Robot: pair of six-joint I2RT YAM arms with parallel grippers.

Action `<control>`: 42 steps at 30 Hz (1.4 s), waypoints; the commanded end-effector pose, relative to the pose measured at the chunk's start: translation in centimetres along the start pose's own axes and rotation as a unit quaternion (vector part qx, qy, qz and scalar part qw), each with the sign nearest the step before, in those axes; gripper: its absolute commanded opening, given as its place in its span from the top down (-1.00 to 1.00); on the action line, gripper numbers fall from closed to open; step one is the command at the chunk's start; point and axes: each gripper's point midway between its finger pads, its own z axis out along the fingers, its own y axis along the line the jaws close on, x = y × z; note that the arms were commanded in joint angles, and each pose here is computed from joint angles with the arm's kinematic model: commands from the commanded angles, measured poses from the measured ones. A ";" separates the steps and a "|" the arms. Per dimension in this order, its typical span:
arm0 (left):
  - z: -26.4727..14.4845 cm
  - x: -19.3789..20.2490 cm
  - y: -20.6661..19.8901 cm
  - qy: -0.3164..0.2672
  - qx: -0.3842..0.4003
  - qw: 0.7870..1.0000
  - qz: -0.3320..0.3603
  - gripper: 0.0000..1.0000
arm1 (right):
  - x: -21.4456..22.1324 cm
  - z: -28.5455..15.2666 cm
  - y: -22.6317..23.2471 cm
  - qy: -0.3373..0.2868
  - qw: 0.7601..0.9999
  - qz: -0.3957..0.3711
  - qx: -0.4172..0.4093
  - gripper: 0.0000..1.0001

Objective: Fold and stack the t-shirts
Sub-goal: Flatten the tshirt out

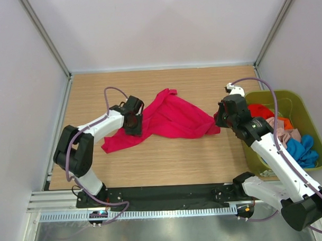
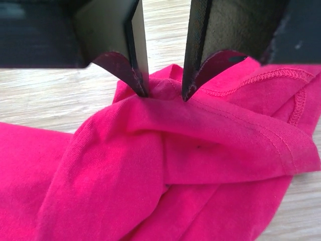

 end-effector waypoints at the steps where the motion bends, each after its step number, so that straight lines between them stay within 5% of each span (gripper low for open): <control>1: -0.8 -1.5 -0.3 -0.014 -0.004 1.000 0.018 0.33 | -2.7 -1.1 0.8 -0.045 0.999 0.006 -0.019 0.98; 8: -1.5 -0.5 -1.3 0.006 0.017 0.999 0.046 0.20 | -2.5 -1.0 0.9 -0.040 0.999 0.006 -0.021 0.98; 18: -0.2 0.4 -0.9 0.035 -0.011 0.997 0.072 0.27 | -2.6 -1.3 1.0 -0.042 0.999 0.012 -0.024 0.98; 29: -0.7 -0.8 -1.2 0.016 -0.043 0.996 0.080 1.00 | -2.6 -1.7 0.6 -0.047 0.999 0.012 -0.020 0.98; 36: -8.4 -3.5 1.0 -0.060 -0.113 0.988 0.082 0.99 | -4.7 -2.1 1.0 -0.068 0.997 0.022 -0.014 0.98; 40: -12.5 -4.6 2.4 -0.095 -0.140 0.982 0.083 0.74 | -7.8 -3.1 1.3 -0.102 0.994 0.027 -0.006 0.98; 42: -13.3 -4.3 2.5 -0.087 -0.140 0.983 0.084 0.89 | -8.6 -3.2 1.5 -0.106 0.994 0.025 -0.003 0.98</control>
